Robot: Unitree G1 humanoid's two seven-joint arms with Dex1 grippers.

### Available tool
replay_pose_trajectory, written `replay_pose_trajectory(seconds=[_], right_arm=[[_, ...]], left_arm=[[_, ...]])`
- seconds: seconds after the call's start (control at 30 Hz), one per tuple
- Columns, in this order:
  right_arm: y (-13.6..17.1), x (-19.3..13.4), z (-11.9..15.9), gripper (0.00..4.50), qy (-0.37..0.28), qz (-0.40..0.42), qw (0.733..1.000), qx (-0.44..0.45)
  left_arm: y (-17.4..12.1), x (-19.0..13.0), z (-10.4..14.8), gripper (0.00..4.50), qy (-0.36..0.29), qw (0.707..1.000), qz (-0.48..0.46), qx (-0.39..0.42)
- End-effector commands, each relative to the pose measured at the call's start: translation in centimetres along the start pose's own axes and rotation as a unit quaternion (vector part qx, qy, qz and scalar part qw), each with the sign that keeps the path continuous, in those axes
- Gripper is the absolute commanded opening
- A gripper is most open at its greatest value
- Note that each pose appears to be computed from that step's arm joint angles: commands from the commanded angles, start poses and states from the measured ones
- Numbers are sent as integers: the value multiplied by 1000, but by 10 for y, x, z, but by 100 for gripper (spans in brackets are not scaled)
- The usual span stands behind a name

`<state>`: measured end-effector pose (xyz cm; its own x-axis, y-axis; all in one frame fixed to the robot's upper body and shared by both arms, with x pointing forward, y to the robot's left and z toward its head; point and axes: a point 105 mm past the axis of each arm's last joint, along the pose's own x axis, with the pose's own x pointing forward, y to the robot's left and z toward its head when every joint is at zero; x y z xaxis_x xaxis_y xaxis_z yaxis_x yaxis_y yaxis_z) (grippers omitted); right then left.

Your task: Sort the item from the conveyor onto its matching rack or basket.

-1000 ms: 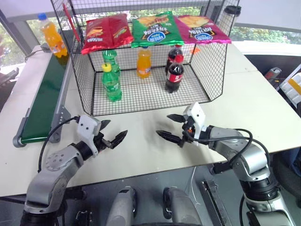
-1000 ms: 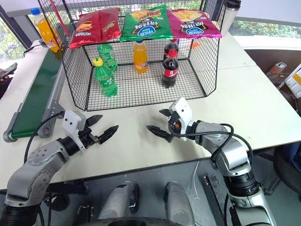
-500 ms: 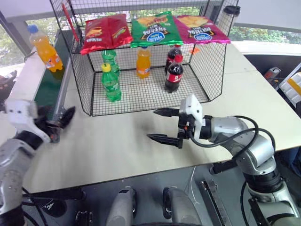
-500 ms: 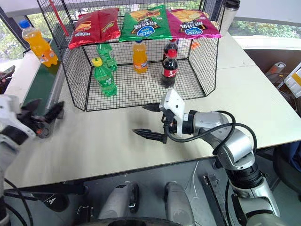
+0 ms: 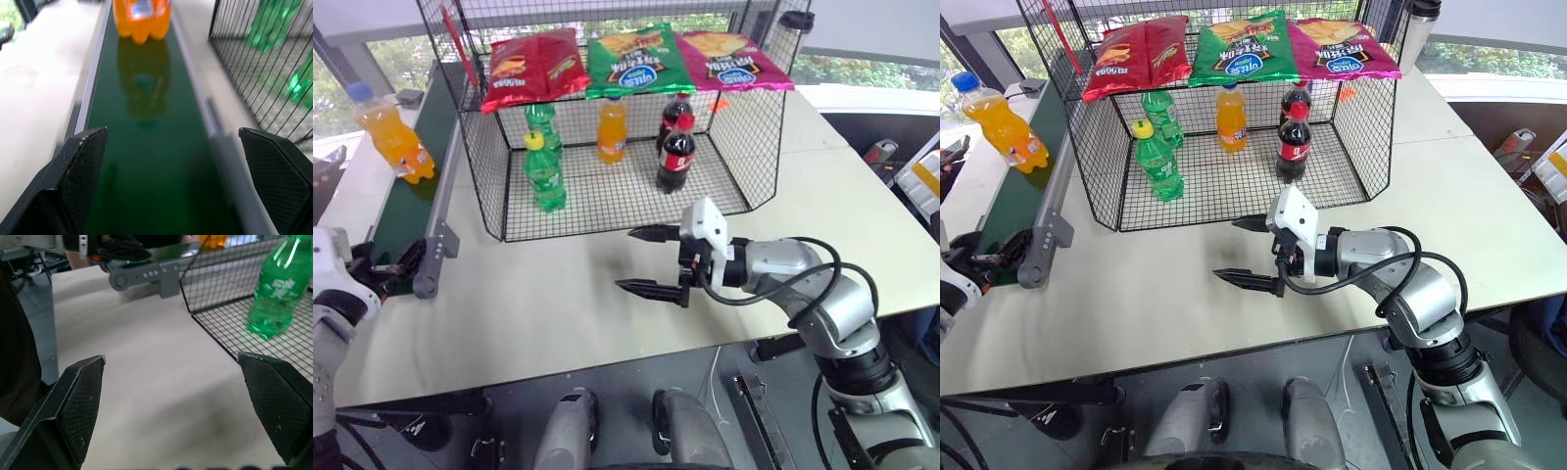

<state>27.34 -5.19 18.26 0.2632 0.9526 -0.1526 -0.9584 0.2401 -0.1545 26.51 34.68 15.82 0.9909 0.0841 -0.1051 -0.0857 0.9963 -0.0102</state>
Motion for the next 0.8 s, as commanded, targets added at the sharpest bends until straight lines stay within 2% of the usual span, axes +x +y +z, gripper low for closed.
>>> replay_pose_trajectory(seconds=[0.03,0.3,0.77,0.8], right_arm=[[0,-4,3,448,-8,-4,1000,-15],[2,-3,0,448,-8,-6,1000,-12],[1,-4,2,448,-7,-11,1000,-12],[1,-4,2,450,-7,-12,1000,-12]], left_arm=[[3,-1,11,450,-24,999,9,19],[9,2,21,450,-50,998,30,14],[7,7,18,450,-50,998,33,9],[1,7,17,424,-49,999,13,3]])
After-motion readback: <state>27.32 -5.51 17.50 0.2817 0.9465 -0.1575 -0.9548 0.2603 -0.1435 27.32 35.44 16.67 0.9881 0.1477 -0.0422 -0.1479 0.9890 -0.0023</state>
